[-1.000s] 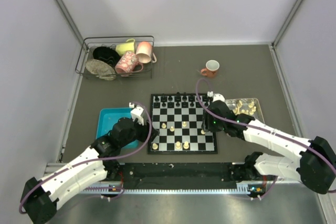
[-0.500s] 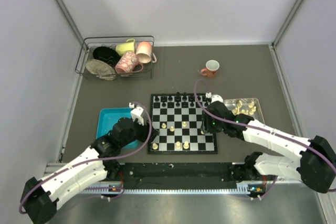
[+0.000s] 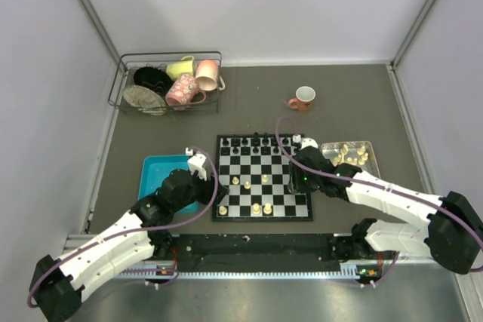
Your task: Set up the chess pieces on the board
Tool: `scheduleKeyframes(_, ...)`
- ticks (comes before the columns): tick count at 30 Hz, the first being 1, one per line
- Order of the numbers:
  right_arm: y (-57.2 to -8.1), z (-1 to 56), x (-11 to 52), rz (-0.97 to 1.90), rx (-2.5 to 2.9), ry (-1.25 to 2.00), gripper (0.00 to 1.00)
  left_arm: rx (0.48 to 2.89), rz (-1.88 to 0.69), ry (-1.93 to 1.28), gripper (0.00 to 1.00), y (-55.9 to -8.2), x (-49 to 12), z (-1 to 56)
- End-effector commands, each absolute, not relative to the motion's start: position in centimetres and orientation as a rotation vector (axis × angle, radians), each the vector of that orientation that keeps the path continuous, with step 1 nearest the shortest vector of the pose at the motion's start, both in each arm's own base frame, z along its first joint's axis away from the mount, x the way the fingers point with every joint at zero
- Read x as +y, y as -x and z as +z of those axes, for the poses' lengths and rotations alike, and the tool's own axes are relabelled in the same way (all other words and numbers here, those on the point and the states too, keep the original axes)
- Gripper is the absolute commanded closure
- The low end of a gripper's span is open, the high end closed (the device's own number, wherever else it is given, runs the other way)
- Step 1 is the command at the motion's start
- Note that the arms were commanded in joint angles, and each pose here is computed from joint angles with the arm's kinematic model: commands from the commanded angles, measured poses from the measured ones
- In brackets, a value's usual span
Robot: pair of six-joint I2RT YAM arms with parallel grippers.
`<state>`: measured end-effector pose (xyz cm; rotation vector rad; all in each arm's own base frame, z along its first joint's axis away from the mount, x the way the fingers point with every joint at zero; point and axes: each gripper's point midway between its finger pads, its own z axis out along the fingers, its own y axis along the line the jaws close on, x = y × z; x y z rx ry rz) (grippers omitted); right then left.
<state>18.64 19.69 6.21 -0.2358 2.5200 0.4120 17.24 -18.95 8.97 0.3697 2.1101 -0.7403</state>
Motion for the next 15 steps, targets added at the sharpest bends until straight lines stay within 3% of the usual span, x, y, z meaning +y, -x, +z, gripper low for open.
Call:
scheduleKeyframes(1,-18.86,7.41,21.23,0.449,2.5,0.278,0.64,2.042,-0.775,-0.377,0.37,-17.6,-19.58,10.19)
scheduleKeyframes(15,-18.71,7.37,21.25,0.446,2.498,0.293,0.81,2.039,-0.778,-0.38,0.37,-17.58,-19.62,10.22)
